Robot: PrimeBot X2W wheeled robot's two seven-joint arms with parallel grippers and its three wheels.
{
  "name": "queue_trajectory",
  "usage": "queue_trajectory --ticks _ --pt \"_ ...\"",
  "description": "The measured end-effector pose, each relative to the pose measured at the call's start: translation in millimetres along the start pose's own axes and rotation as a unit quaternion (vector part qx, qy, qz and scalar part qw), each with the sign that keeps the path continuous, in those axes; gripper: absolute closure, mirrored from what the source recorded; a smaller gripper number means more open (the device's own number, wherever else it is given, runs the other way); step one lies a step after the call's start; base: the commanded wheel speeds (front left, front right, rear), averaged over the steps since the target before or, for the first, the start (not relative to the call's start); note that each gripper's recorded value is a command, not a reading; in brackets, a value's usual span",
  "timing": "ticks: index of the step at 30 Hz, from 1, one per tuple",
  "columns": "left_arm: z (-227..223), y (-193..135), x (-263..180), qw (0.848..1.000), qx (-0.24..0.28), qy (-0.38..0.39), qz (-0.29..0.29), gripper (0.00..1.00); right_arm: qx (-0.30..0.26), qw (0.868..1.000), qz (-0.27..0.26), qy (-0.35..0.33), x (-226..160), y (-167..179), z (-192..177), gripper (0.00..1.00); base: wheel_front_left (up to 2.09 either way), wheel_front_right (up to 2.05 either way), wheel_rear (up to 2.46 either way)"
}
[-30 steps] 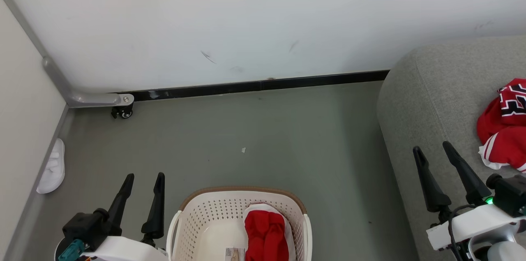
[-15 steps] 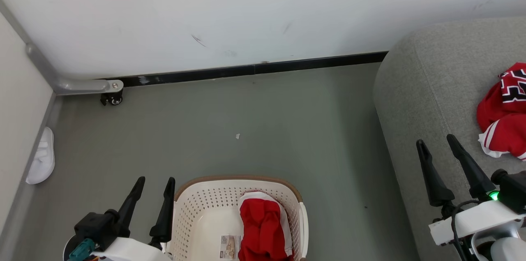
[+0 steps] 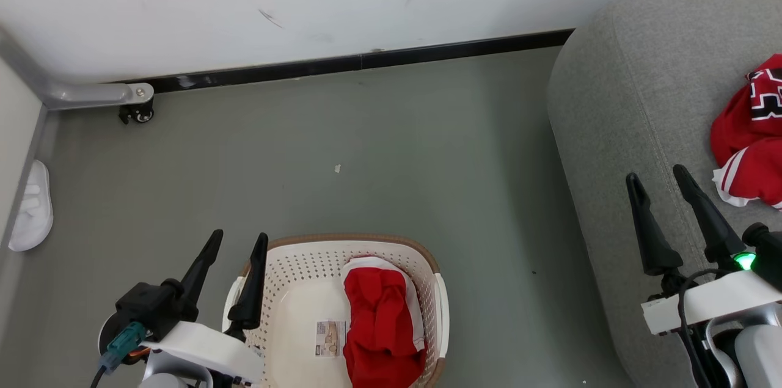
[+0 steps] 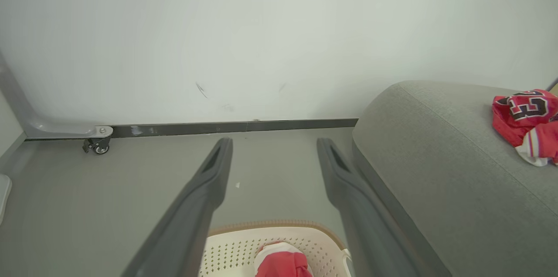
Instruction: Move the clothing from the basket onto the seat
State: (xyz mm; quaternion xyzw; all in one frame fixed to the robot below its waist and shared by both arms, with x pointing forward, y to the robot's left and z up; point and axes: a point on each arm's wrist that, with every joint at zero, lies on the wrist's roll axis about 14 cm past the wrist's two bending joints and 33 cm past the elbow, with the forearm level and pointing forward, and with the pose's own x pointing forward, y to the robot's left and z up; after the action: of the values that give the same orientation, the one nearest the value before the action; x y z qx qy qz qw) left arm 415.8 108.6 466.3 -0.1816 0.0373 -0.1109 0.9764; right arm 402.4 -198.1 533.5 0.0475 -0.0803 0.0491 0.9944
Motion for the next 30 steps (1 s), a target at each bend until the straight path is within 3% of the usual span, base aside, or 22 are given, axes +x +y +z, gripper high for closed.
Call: queue_trajectory --ticks 30 --pt "-99.1 -15.4 45.6 0.988 0.0 0.139 -0.062 0.0 -0.013 0.999 -0.027 0.013 35.8 -23.2 -26.6 0.0 0.0 0.0 0.0"
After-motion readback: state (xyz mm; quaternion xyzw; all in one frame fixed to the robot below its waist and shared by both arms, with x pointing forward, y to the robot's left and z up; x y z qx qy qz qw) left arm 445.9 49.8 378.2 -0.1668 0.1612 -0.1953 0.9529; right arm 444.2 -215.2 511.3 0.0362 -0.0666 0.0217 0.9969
